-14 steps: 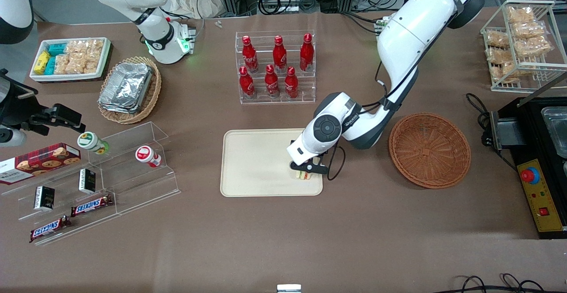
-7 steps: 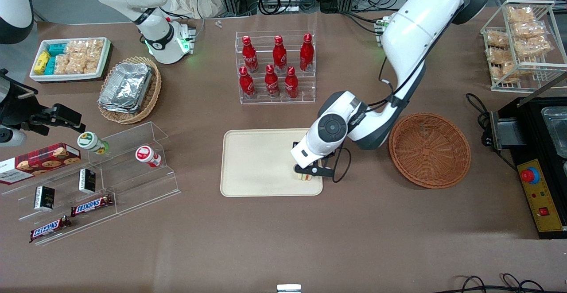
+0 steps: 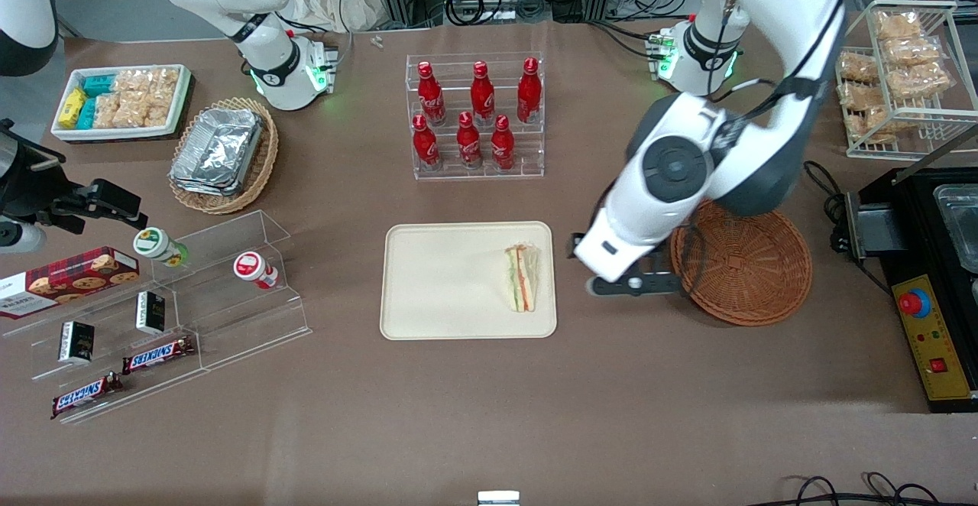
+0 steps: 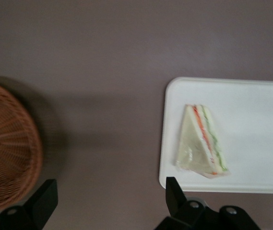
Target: Place sandwich from basket to tray
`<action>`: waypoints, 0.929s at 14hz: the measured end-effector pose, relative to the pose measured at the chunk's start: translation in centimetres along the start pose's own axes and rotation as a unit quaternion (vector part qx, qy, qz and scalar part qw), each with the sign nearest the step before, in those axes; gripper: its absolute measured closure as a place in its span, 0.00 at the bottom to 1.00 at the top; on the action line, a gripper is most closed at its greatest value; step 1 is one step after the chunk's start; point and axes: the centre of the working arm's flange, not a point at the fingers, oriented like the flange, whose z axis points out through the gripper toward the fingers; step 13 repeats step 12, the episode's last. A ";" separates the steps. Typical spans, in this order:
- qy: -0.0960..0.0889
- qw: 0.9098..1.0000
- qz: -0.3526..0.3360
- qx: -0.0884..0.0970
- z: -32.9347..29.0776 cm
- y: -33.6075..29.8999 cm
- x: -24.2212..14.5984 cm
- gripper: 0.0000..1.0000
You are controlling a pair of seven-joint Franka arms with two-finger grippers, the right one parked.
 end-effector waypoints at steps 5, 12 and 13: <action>-0.042 0.999 0.021 0.017 -5.8 -11.1 0.6 0.00; -0.067 0.997 0.007 0.031 -13.4 -27.1 -3.4 0.00; -0.067 0.997 0.007 0.031 -13.4 -27.1 -3.4 0.00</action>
